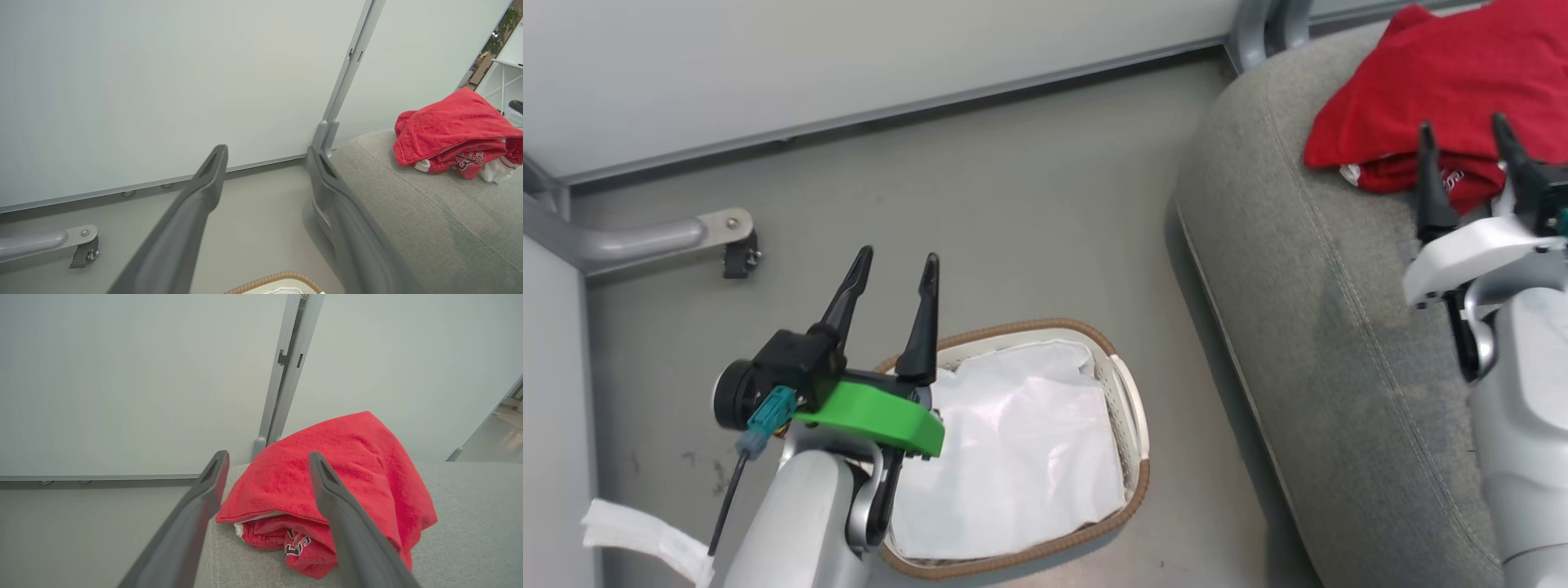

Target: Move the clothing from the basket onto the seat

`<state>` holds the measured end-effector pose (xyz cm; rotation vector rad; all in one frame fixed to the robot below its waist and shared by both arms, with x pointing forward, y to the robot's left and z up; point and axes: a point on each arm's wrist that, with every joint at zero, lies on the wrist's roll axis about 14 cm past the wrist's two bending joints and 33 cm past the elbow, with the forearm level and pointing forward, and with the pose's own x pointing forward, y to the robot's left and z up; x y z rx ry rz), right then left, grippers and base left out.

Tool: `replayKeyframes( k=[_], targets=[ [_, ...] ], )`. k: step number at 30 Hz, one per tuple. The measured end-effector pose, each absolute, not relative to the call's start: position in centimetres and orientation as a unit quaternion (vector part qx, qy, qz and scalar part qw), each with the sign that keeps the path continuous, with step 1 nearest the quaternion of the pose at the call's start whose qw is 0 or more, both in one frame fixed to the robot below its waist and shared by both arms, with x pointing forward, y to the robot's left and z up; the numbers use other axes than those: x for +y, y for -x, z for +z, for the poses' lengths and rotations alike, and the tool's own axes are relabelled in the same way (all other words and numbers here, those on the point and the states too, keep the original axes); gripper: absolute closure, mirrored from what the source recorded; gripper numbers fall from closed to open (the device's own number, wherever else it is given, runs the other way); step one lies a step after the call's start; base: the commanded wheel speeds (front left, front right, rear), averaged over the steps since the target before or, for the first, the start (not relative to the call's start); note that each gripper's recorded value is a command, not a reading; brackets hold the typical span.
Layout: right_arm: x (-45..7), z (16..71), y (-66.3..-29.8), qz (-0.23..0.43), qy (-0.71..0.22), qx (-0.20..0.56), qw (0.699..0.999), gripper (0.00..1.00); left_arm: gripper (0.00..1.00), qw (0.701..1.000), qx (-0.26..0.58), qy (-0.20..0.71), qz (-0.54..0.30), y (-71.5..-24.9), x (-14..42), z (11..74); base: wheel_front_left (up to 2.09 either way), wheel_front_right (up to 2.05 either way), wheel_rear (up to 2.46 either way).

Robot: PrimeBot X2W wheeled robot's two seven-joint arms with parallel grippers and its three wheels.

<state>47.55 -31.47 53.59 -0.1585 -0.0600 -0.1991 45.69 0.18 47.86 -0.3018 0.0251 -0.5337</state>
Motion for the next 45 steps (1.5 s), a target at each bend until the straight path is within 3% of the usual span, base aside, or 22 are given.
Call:
replayKeyframes(
  k=[6, 19, 33, 45],
  targets=[
    [-25.7, 54.2, -48.2, -0.046, 0.039, -0.049, 0.997, 0.00, 0.00, 0.970, 0.013, 0.140, -0.198, -44.9, 4.4, 48.0, 0.00, 0.00, 0.00],
    [-18.4, 51.5, -44.4, 0.026, -0.034, -0.030, 0.999, 0.00, 0.00, 0.987, 0.014, 0.134, -0.091, -40.8, 12.0, 47.7, 0.00, 0.00, 0.00],
    [-17.6, 50.2, -40.1, 0.030, -0.084, -0.025, 0.996, 0.00, 0.00, 0.985, 0.024, 0.152, -0.071, -37.2, 13.1, 47.0, 0.00, 0.00, 0.00],
    [-17.9, 49.6, -39.2, 0.024, -0.089, -0.017, 0.996, 0.00, 0.00, 0.984, 0.034, 0.157, -0.077, -36.5, 12.4, 46.6, 0.00, 0.00, 0.00]
  ],
)
